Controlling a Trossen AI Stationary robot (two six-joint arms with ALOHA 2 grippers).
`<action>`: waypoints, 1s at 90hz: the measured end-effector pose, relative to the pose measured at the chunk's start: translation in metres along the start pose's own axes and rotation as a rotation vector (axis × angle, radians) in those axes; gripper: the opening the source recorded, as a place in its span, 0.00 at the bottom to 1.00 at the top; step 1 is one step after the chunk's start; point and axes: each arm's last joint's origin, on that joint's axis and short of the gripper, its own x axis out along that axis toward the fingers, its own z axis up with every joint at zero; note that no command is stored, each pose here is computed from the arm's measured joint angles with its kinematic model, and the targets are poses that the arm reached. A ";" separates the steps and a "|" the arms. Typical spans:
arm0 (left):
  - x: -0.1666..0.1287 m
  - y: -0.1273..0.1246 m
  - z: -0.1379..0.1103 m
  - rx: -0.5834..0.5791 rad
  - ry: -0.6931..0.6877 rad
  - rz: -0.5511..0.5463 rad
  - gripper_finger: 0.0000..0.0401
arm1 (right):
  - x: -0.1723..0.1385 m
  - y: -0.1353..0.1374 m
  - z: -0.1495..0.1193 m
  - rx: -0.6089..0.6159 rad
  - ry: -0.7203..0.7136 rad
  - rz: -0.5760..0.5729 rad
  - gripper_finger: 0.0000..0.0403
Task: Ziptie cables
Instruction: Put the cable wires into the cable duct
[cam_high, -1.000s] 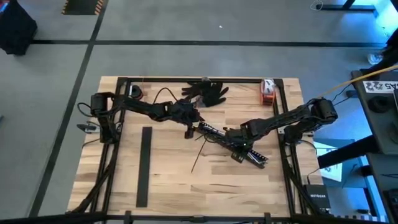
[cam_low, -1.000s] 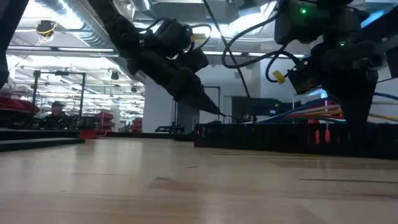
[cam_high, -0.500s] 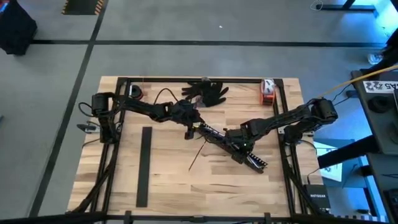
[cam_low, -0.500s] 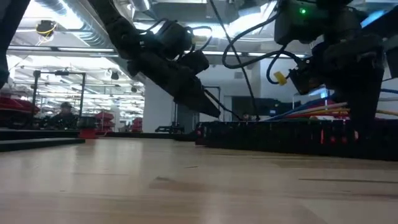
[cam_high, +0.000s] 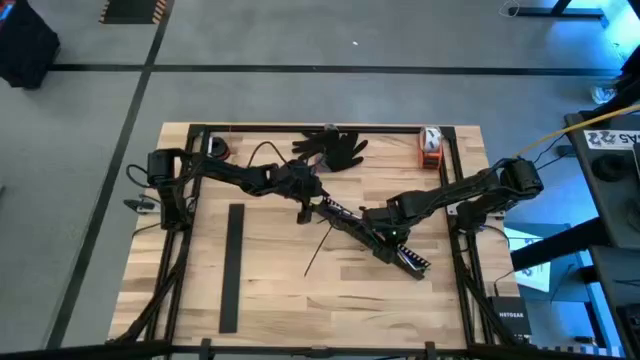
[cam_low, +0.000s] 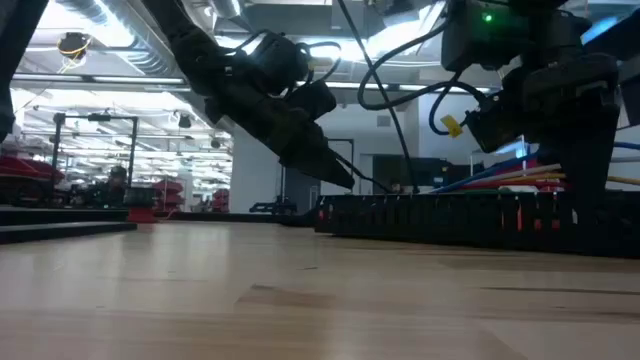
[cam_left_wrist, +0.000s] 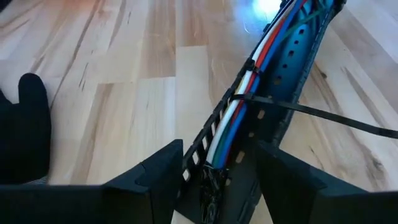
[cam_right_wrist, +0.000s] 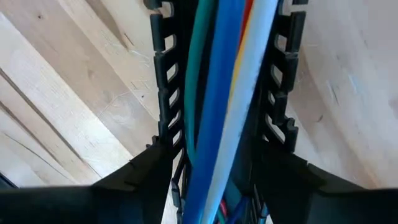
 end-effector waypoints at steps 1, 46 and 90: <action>0.000 0.000 0.000 0.000 0.000 0.000 0.47 | 0.000 0.000 0.000 0.000 0.000 0.000 0.53; 0.000 0.000 0.000 -0.001 0.000 0.000 0.47 | -0.014 0.006 0.000 0.008 0.027 -0.028 0.53; 0.000 0.000 0.000 0.000 0.000 0.000 0.47 | -0.028 0.011 -0.001 0.019 0.044 -0.059 0.53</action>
